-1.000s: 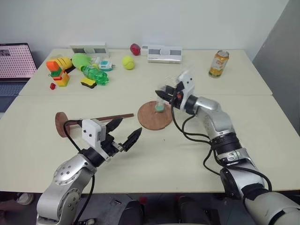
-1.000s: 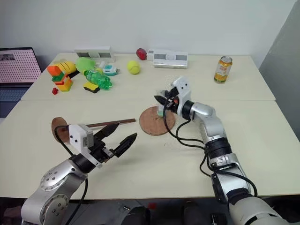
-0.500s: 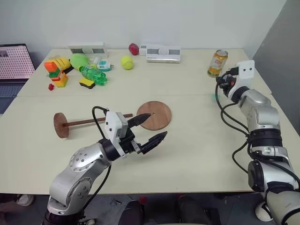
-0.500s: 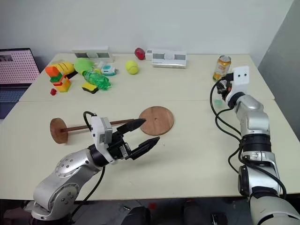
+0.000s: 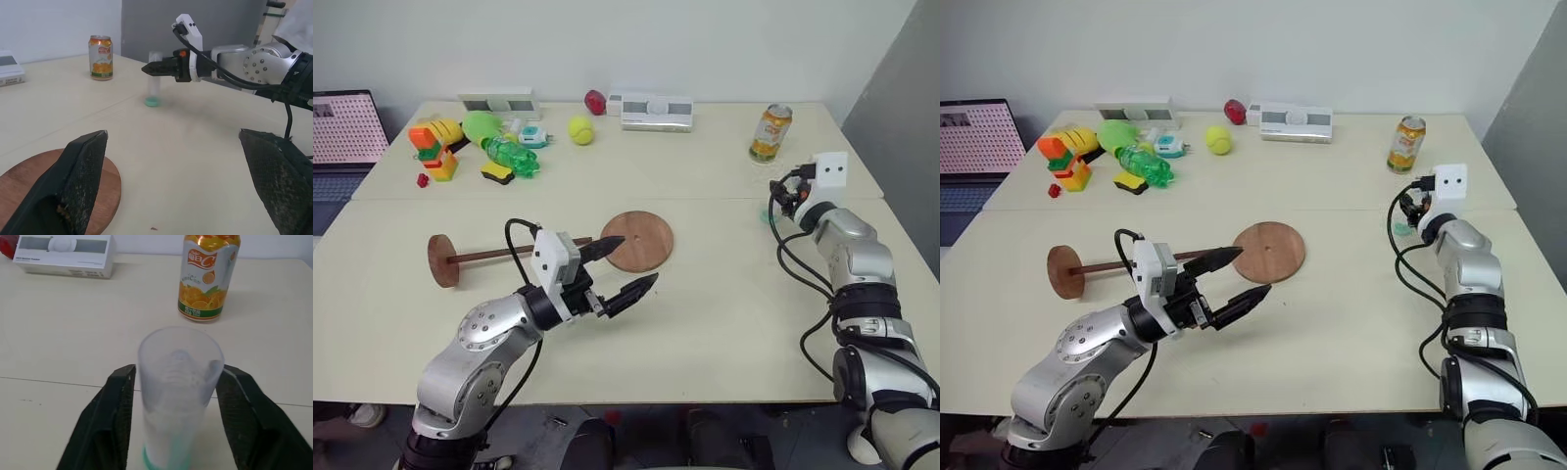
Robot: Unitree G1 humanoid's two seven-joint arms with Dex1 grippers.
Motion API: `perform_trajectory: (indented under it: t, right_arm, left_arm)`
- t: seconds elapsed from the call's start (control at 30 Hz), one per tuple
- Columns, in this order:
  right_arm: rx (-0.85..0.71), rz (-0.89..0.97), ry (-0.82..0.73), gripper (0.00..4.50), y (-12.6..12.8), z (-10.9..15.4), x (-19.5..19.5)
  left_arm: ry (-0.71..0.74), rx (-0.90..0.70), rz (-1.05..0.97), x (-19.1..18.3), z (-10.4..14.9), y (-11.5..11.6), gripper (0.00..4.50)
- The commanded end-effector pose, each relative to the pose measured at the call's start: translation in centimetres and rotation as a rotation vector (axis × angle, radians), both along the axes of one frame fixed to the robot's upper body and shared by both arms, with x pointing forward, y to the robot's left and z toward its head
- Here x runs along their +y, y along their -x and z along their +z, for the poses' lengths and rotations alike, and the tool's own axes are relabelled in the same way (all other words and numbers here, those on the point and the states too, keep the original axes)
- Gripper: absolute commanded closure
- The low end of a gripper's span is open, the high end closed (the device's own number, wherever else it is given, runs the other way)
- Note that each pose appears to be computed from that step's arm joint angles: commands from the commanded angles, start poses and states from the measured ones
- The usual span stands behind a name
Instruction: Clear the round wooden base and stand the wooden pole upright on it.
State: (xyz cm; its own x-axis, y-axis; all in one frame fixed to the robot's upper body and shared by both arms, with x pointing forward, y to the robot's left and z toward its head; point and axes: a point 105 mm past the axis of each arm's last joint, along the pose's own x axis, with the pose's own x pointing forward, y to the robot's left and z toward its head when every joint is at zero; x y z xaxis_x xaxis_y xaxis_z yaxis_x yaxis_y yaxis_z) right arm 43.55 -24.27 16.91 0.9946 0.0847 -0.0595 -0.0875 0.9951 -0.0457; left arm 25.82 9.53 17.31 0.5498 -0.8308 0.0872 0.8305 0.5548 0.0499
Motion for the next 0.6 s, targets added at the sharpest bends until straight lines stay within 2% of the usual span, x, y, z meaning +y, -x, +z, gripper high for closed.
perform_trajectory:
  t: [0.03, 0.17, 0.27, 0.33, 0.43, 0.5, 0.6]
  right_arm:
    - [-0.097, -0.034, -0.007, 0.92, 0.7, 3.0, -0.8]
    - [-0.143, -0.017, -0.008, 0.06, 1.6, 4.8, -0.4]
    - [-0.181, 0.022, -0.013, 0.06, 2.0, 6.5, 0.7]
    - [-0.242, 0.090, -0.011, 0.06, 2.1, 9.4, 2.7]
    - [-0.267, 0.184, -0.023, 0.06, 2.4, 11.1, 5.1]
    - [-0.260, 0.315, -0.031, 0.06, 3.0, 11.6, 7.5]
    - [-0.169, 0.678, 0.047, 0.06, 5.6, 10.1, 13.0]
  left_arm:
    - [0.013, -0.045, 0.013, -0.1, 0.8, 0.3, 0.00]
    - [0.030, -0.029, 0.075, 0.6, 0.5, 0.3, 0.00]
    - [0.056, -0.013, 0.186, 1.7, 0.3, -0.2, 0.00]
    - [0.132, 0.029, 0.403, 3.9, -0.2, -1.0, 0.00]
    - [0.197, 0.087, 0.564, 5.8, -1.2, -0.8, 0.00]
    - [0.264, 0.136, 0.650, 6.8, -2.0, -0.4, 0.00]
    - [0.523, 0.247, 0.897, 10.5, -3.6, -0.1, 0.00]
